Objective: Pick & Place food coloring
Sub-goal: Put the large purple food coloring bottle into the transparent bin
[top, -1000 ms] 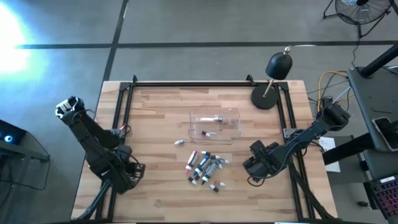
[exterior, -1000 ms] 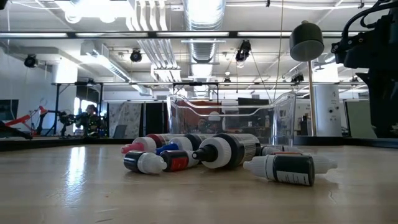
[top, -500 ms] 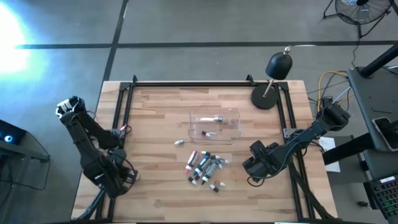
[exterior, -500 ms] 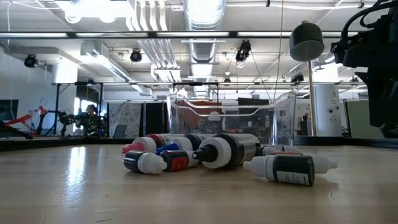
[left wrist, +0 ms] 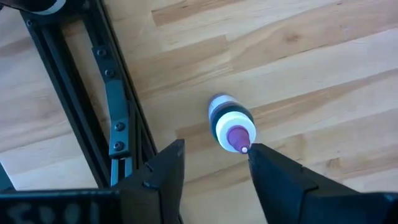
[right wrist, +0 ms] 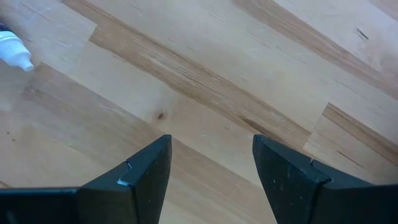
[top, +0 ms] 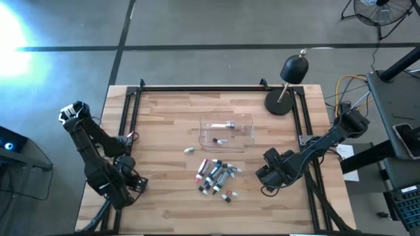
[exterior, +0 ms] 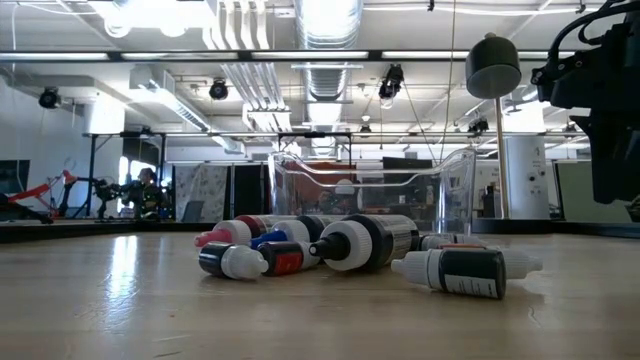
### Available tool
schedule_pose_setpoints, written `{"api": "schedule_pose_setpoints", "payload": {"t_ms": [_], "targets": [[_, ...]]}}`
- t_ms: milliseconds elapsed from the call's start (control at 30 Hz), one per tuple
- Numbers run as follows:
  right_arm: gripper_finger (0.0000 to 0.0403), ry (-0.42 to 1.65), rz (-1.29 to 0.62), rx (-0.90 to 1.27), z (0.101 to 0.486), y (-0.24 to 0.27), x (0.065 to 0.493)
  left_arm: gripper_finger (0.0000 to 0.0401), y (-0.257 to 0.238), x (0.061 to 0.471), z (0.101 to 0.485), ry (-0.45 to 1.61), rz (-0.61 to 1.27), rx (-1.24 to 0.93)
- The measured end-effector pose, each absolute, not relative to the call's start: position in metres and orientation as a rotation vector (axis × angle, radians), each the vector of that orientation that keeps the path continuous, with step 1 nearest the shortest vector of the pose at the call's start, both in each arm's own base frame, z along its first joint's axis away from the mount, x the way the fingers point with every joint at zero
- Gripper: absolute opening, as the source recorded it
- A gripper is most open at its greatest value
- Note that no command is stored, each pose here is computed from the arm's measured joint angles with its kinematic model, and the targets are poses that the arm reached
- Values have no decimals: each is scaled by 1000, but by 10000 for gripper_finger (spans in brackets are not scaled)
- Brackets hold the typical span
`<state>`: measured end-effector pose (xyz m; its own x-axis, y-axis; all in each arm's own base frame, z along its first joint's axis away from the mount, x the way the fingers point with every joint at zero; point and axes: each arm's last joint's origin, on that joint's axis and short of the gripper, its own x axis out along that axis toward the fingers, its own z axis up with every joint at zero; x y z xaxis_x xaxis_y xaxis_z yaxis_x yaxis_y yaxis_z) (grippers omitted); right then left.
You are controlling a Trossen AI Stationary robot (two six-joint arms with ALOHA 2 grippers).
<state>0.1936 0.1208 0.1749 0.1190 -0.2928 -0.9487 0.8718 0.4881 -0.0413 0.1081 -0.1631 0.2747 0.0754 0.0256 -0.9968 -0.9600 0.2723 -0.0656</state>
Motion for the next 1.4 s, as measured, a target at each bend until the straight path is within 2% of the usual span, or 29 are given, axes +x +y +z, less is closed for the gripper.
{"api": "schedule_pose_setpoints", "payload": {"t_ms": [200,300,367,567,967,1167,1400], "targets": [[219,1150,-933,622,175,121,194,229,-157,107,273,1281,1011,-947],[219,1150,-932,621,175,121,194,248,-159,109,273,1301,971,-949],[219,1151,-931,621,175,121,194,252,-162,113,273,1235,919,-989],[219,1146,-938,633,175,121,194,252,-166,122,273,1059,835,-1040],[219,1132,-959,663,175,121,194,252,-169,120,237,1175,841,-1075],[219,1129,-959,668,175,121,194,250,-169,118,234,1230,861,-1070],[219,1126,-963,673,174,120,195,209,-169,117,234,1254,857,-1065]]}}
